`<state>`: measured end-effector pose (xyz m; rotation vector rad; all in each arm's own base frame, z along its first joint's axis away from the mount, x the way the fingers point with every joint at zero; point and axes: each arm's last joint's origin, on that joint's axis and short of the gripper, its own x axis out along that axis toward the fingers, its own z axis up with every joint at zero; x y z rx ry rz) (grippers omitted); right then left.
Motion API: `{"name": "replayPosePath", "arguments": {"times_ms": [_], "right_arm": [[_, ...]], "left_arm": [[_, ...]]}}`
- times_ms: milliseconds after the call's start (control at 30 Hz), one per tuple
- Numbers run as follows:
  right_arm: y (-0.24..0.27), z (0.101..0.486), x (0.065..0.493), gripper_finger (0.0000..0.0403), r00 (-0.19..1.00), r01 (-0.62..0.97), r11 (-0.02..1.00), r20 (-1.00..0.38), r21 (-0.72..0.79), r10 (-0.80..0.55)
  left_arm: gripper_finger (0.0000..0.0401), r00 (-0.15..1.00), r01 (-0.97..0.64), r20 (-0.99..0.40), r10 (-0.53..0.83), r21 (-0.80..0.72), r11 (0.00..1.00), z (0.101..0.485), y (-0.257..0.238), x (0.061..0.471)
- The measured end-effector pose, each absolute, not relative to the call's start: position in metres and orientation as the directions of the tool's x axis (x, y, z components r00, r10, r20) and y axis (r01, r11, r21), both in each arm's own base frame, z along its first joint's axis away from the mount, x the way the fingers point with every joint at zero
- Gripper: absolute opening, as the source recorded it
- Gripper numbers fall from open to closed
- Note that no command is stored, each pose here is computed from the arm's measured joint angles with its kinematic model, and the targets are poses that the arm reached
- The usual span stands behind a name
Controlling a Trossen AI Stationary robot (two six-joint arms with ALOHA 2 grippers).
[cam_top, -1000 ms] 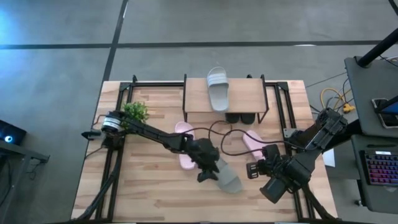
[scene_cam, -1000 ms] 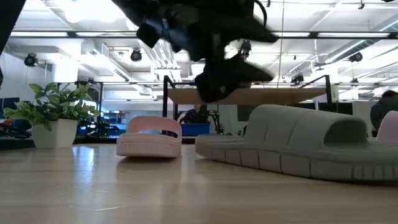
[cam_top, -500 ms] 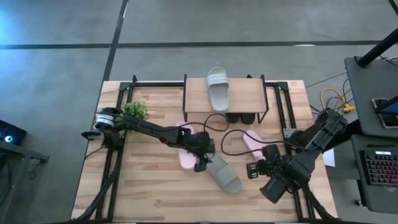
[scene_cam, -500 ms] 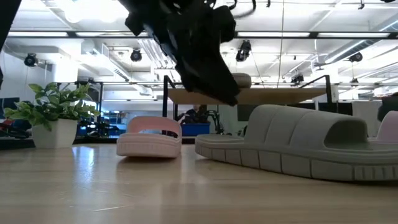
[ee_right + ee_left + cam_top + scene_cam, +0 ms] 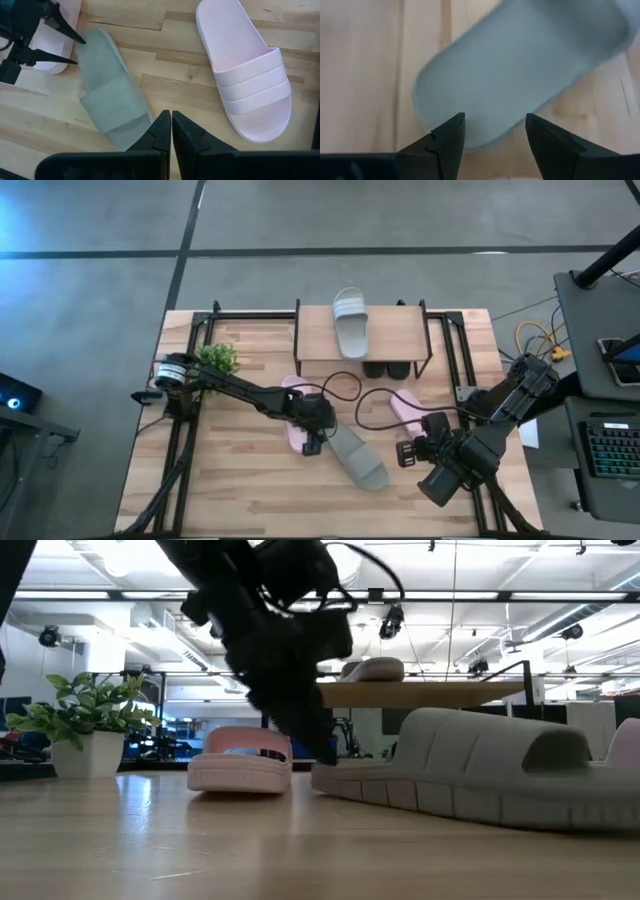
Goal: Pick and place slides into the shelf
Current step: Put the gray slipper on the shelf
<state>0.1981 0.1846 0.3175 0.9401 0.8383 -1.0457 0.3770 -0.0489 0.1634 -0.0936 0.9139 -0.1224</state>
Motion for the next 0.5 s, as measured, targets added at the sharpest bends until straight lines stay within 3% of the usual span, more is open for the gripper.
{"name": "replayPosePath", "arguments": {"times_ms": [200,400,500], "right_arm": [[0.185,0.317,0.198,0.0009,0.285,0.951,0.214,-0.902,0.224,-0.324],[0.185,0.317,0.198,0.0009,0.285,0.951,0.214,-0.902,0.223,-0.325],[0.185,0.317,0.198,0.0009,0.285,0.951,0.214,-0.902,0.223,-0.325]], "left_arm": [[0.0165,0.566,0.033,-0.798,-0.208,-0.23,0.973,0.158,-0.051,0.372],[0.0124,0.49,0.078,-0.727,-0.482,-0.514,0.854,0.159,-0.062,0.369],[0.011,0.486,0.129,-0.688,-0.539,-0.554,0.823,0.162,-0.072,0.37]]}}
